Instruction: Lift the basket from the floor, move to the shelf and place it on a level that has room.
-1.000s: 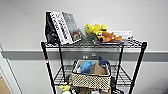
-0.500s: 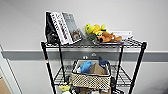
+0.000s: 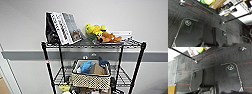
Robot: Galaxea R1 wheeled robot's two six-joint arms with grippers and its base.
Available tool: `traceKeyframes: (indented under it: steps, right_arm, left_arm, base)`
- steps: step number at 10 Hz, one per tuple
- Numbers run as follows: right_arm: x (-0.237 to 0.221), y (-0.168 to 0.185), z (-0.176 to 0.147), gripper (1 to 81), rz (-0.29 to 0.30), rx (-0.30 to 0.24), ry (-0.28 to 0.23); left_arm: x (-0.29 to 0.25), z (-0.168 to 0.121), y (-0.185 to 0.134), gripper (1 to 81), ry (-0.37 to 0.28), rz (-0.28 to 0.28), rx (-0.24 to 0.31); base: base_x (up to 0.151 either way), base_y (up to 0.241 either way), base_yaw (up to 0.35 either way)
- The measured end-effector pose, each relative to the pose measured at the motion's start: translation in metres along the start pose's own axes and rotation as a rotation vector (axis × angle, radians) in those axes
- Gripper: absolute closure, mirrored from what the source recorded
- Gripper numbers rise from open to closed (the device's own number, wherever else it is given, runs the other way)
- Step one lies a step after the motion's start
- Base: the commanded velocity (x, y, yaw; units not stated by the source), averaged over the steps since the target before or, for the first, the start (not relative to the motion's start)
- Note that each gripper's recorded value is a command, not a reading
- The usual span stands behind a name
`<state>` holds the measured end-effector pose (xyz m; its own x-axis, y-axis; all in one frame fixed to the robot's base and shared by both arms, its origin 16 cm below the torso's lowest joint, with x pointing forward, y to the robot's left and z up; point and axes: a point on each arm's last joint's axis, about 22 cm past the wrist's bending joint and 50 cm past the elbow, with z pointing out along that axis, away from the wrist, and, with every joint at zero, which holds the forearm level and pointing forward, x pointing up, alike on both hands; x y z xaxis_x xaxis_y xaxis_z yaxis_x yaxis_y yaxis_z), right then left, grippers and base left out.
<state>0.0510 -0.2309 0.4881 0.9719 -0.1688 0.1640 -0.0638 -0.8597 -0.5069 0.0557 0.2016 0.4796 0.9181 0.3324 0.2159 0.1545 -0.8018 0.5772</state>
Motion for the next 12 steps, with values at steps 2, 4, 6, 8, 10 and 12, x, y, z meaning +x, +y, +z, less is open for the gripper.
traceKeyframes:
  steps: [2, 4, 6, 8, 10, 12]
  right_arm:
    - [-0.030, -0.001, 0.022, 1.0, -0.009, -0.038, -0.028]
    - [-0.047, 0.015, 0.031, 1.0, -0.016, -0.101, -0.041]
    - [-0.052, 0.013, 0.048, 1.0, -0.031, -0.144, -0.044]
    - [-0.072, -0.019, 0.070, 1.0, -0.049, -0.136, -0.075]
    - [-0.102, -0.023, 0.071, 1.0, -0.056, -0.151, -0.119]
    - [-0.104, -0.015, 0.068, 1.0, -0.062, -0.169, -0.129]
  left_arm:
    - [-0.023, 0.007, -0.006, 1.0, -0.016, 0.001, 0.035]
    - [-0.035, 0.012, -0.016, 1.0, -0.037, 0.013, 0.084]
    - [-0.043, 0.019, -0.023, 1.0, -0.057, 0.025, 0.134]
    - [-0.054, 0.027, -0.026, 1.0, -0.083, 0.035, 0.179]
    - [-0.061, 0.030, -0.031, 1.0, -0.100, 0.044, 0.222]
    - [-0.072, 0.034, -0.026, 1.0, -0.130, 0.042, 0.242]
  base:
    - [0.000, 0.000, 0.000]
    - [0.000, 0.000, 0.000]
    - [0.000, 0.000, 0.000]
    - [0.000, 0.000, 0.000]
    - [0.000, 0.000, 0.000]
    - [0.000, 0.000, 0.000]
